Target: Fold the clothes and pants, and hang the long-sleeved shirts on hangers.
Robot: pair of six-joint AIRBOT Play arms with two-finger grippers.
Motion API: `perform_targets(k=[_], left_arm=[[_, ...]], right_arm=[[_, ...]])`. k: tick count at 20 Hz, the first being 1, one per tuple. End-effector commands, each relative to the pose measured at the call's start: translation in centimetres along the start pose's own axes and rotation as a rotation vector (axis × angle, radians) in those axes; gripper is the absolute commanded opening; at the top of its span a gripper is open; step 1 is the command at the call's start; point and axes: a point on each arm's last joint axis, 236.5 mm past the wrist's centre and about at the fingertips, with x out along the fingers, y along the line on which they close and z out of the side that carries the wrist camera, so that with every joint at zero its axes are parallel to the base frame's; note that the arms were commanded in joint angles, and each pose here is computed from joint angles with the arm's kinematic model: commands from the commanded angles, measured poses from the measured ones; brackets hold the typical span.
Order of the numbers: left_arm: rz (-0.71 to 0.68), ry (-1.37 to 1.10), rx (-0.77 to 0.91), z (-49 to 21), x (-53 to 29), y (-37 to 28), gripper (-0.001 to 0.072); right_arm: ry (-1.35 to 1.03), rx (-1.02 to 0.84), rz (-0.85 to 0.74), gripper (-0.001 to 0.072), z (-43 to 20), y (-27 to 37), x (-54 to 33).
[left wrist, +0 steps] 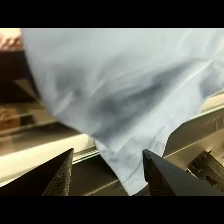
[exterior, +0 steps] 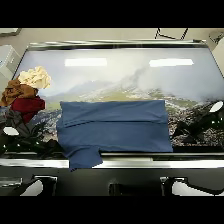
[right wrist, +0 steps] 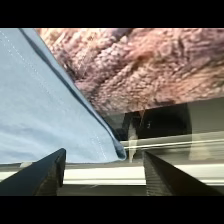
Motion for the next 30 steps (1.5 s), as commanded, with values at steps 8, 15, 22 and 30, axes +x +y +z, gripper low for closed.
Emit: perform_targets(k=[8, 15, 22, 30], left_arm=[[-0.020, -0.042, -0.023, 0.2, 4.7, -1.2, 0.0366], [-0.026, -0.004, 0.037, -0.8, 4.8, -1.6, 0.0023], [0.047, -0.019, 0.135, -0.5, 2.6, -1.6, 0.0020], [0.058, -0.030, 0.138, -0.4, 2.2, -1.6, 0.0019]], right_arm=[[-0.012, 0.000, 0.000, 0.0555, 0.3, 0.0, 0.0], [0.068, 0.007, 0.011, 0.0569, -2.0, -0.5, 3.3], [0.117, -0.023, 0.038, 0.0567, -3.7, -0.4, 5.3], [0.095, -0.010, 0.119, 0.0035, -3.1, 1.5, 5.1]])
